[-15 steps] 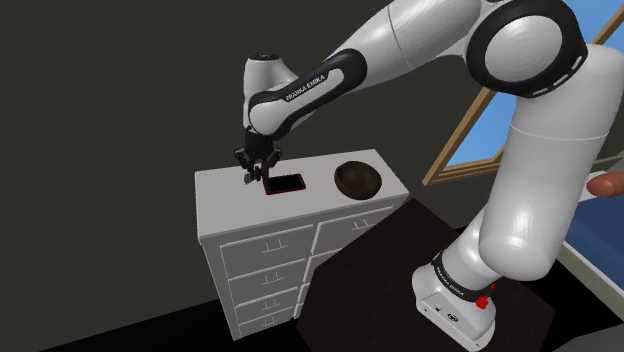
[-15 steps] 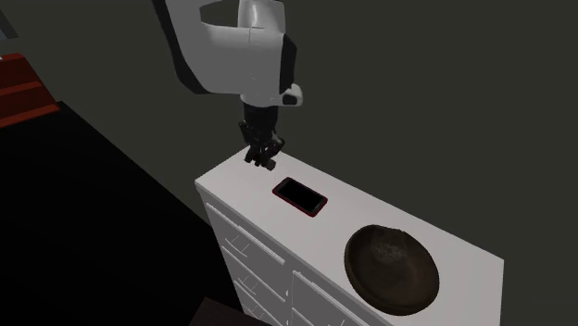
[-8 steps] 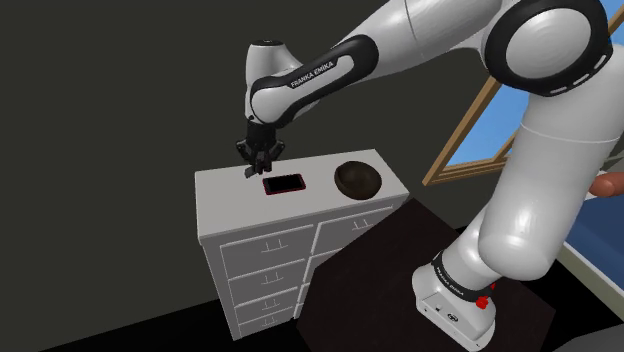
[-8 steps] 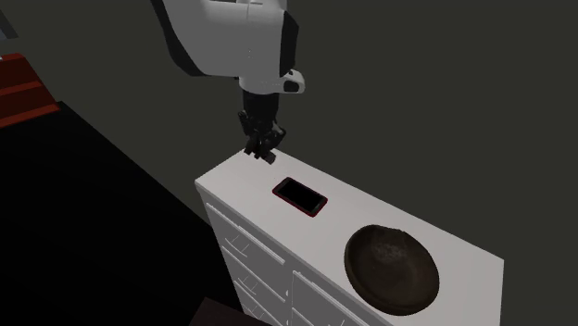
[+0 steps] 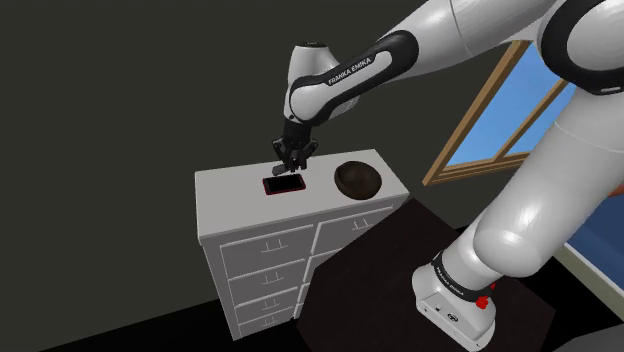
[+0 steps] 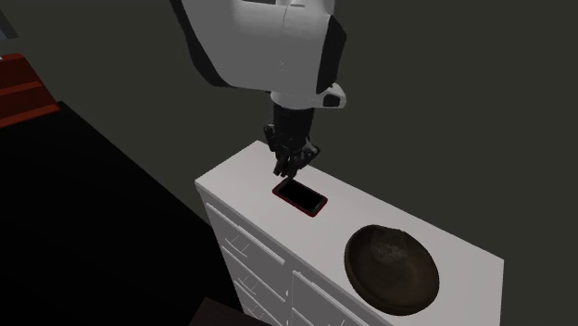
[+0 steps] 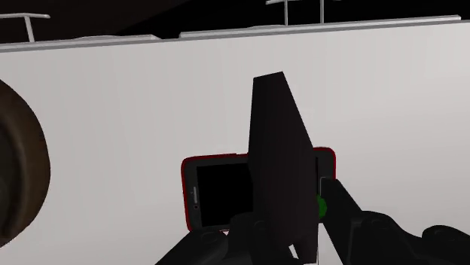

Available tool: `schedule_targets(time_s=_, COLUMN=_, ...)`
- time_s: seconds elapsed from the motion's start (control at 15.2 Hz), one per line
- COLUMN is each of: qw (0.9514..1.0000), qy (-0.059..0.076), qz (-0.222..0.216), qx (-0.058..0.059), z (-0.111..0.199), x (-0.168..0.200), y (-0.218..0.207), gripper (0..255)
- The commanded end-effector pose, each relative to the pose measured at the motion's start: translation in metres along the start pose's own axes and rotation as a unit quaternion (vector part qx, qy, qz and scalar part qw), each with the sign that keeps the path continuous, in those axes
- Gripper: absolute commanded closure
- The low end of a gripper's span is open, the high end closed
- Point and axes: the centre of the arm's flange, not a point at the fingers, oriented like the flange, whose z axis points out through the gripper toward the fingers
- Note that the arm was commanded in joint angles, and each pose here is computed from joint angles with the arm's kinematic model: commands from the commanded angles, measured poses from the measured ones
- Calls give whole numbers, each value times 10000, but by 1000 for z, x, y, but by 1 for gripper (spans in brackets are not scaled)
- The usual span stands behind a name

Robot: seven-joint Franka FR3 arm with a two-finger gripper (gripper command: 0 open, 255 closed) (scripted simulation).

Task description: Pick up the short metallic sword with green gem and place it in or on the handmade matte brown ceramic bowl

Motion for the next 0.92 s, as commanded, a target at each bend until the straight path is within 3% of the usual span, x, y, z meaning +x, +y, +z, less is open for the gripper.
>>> schedule_targets(time_s=0.0, qw=10000, qy=1, qz=-4, qx=3, z=-2, x=-4, y=28, gripper=255)
schedule_targets(time_s=0.86, qw=10000, qy=1, qz=-4, qx=3, z=-15, x=-21, y=198, gripper=255)
